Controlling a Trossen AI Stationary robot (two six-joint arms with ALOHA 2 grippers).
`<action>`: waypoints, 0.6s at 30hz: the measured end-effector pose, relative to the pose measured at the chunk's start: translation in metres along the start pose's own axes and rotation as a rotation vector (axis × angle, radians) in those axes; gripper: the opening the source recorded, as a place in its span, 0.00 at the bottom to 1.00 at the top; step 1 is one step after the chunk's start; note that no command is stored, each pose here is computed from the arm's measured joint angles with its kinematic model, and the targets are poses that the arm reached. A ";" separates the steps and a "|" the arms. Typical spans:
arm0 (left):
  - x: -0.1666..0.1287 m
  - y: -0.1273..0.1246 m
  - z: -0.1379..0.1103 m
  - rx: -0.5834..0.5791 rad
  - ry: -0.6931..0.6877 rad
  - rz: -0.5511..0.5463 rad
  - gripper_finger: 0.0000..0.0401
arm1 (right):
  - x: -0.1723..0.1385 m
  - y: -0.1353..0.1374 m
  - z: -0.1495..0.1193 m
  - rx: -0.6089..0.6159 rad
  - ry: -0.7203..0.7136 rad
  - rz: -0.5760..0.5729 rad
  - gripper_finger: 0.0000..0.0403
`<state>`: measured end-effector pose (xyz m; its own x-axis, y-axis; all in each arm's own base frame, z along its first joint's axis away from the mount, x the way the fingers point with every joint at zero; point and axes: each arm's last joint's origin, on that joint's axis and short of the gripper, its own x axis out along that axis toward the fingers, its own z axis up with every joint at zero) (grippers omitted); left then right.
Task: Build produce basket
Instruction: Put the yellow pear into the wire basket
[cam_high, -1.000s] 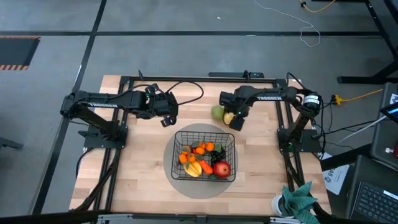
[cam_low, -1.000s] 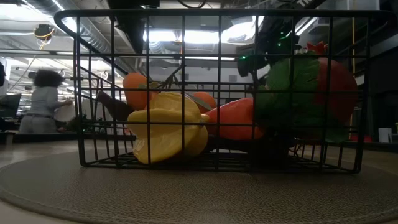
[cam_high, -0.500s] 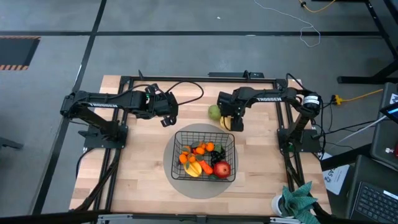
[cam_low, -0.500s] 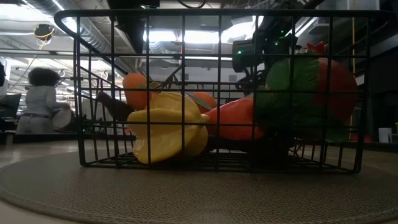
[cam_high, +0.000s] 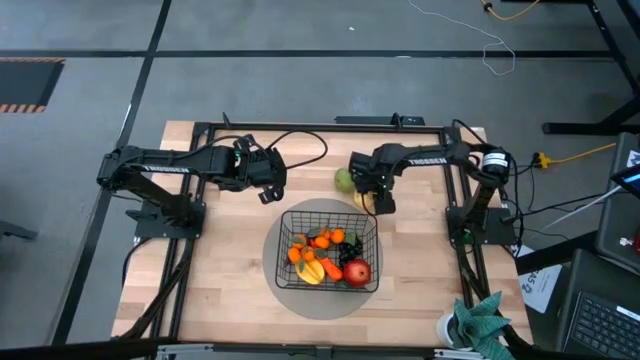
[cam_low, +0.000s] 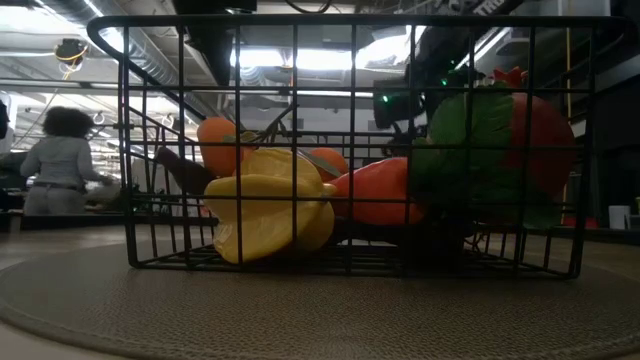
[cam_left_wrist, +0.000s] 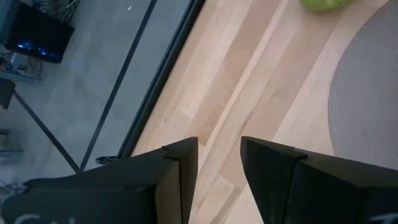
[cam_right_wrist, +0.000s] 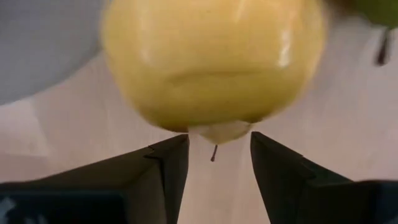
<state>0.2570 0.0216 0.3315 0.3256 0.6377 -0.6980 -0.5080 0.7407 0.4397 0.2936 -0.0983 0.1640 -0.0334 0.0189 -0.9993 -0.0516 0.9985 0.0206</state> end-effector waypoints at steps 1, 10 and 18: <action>0.000 0.000 0.000 0.000 0.000 0.000 0.27 | 0.005 0.001 -0.003 -0.001 0.012 -0.001 0.40; 0.000 0.000 0.000 0.002 0.000 0.000 0.27 | 0.031 0.006 -0.019 0.026 0.047 -0.036 0.40; 0.000 0.000 0.000 0.003 0.000 0.000 0.27 | 0.023 -0.001 -0.009 0.034 0.016 -0.118 0.40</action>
<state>0.2571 0.0215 0.3314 0.3256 0.6376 -0.6982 -0.5057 0.7414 0.4412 0.2844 -0.0993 0.1412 -0.0446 -0.0999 -0.9940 -0.0226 0.9948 -0.0989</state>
